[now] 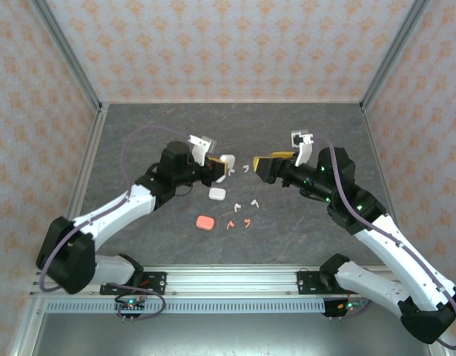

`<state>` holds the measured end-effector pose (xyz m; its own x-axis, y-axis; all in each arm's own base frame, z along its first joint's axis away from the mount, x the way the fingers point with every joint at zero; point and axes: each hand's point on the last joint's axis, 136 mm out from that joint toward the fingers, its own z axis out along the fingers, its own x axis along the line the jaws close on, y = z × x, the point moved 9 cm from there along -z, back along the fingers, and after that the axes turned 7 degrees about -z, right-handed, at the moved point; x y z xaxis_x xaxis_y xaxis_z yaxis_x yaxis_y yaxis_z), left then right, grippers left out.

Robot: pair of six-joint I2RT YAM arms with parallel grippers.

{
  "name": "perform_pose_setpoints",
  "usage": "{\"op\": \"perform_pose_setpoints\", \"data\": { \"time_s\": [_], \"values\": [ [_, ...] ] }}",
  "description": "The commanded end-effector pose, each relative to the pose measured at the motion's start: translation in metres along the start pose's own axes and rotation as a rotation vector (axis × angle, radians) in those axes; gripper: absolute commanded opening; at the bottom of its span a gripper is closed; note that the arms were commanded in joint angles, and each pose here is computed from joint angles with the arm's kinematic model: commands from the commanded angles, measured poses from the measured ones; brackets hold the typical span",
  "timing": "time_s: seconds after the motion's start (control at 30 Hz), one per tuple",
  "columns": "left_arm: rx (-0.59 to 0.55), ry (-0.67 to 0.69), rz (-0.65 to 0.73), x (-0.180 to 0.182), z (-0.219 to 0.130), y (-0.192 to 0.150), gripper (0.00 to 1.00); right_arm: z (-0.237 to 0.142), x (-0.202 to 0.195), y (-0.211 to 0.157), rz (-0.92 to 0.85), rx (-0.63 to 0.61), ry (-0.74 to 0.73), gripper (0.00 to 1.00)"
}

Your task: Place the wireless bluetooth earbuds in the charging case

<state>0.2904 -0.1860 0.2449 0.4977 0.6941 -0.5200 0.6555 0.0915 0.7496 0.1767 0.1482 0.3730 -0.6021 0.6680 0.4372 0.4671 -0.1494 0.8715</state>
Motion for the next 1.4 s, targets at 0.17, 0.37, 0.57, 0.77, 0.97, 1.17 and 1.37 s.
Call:
{"op": "perform_pose_setpoints", "data": {
  "time_s": [0.17, 0.37, 0.57, 0.77, 0.97, 1.17, 1.37],
  "values": [
    [0.126, -0.009, -0.155, 0.062, 0.051, 0.026, 0.00, -0.007, -0.021, -0.012, 0.071, -0.078, -0.179, 0.99],
    [0.195, 0.023, -0.244, 0.097, 0.095, 0.028, 0.00, -0.012, -0.024, -0.019, 0.084, -0.070, -0.198, 0.99],
    [0.225, 0.079, -0.324, 0.130, 0.123, 0.020, 0.00, -0.015, -0.026, -0.023, 0.090, -0.050, -0.225, 0.99],
    [0.264, 0.108, -0.366, 0.147, 0.136, 0.012, 0.06, -0.015, -0.028, -0.027, 0.092, -0.032, -0.238, 0.99],
    [0.302, 0.139, -0.392, 0.159, 0.140, 0.004, 0.16, -0.012, -0.034, -0.031, 0.123, -0.033, -0.277, 0.99],
    [0.309, 0.162, -0.391, 0.165, 0.139, 0.002, 0.35, -0.007, -0.039, -0.038, 0.144, -0.042, -0.290, 0.99],
    [0.271, 0.220, -0.366, 0.164, 0.130, 0.009, 0.52, -0.003, -0.047, -0.047, 0.178, -0.038, -0.318, 0.99]
  ]
}}
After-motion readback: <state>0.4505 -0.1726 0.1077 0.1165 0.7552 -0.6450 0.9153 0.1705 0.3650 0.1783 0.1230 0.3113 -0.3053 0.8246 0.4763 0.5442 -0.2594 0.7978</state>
